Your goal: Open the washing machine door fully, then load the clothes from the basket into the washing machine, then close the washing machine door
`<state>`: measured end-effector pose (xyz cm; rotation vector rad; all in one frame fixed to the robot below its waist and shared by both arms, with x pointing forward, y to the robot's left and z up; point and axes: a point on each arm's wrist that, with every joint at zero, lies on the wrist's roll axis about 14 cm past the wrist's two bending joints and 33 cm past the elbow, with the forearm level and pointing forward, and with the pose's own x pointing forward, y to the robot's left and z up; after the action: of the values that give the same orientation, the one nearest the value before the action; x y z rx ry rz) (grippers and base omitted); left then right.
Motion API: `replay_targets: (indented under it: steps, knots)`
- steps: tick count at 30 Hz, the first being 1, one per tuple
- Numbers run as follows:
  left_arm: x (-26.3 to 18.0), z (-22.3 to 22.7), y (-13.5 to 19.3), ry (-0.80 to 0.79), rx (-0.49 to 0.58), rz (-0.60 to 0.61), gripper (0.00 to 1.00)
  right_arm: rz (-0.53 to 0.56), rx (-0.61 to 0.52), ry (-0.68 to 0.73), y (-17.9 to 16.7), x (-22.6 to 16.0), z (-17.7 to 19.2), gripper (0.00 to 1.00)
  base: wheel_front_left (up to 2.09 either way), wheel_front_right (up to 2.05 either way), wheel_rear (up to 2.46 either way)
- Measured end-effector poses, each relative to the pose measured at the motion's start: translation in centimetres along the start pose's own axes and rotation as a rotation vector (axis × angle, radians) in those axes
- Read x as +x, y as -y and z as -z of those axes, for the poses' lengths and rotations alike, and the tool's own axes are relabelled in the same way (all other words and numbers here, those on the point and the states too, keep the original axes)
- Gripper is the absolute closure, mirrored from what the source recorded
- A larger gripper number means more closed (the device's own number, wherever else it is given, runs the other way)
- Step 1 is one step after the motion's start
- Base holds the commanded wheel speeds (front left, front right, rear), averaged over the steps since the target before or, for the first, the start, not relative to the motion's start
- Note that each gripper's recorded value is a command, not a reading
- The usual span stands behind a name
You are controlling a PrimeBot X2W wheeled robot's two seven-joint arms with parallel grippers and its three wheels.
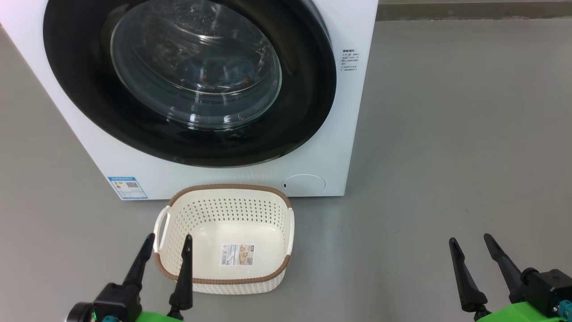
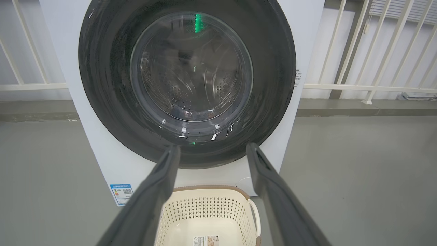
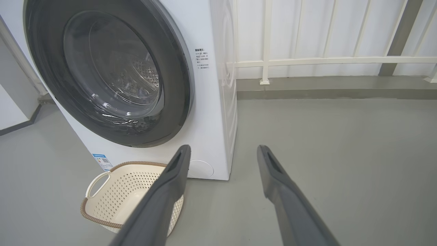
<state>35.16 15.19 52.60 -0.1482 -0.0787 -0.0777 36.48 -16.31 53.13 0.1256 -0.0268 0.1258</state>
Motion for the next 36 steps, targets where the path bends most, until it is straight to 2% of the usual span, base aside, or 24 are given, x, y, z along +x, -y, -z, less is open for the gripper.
replay_targets:
  steps: [1, 8, 36]
  knots:
    - [0.0, 0.0, -0.1, -0.001, 0.002, 0.0, 1.0, 0.0, 0.004, -0.001, 0.0, 0.0, 0.0, 1.0, 0.0, 0.0, 0.0]
    - [-1.3, 3.3, 0.2, -0.102, -0.036, -0.017, 1.0, 0.017, 0.036, -0.078, 0.3, -0.4, 2.6, 1.0, 0.0, 0.0, 0.0]
    - [-1.2, 4.8, -1.3, -0.175, -0.342, -0.087, 1.0, 0.062, 0.363, -0.08, 1.1, -0.6, 3.5, 1.0, 0.0, 0.0, 0.0]
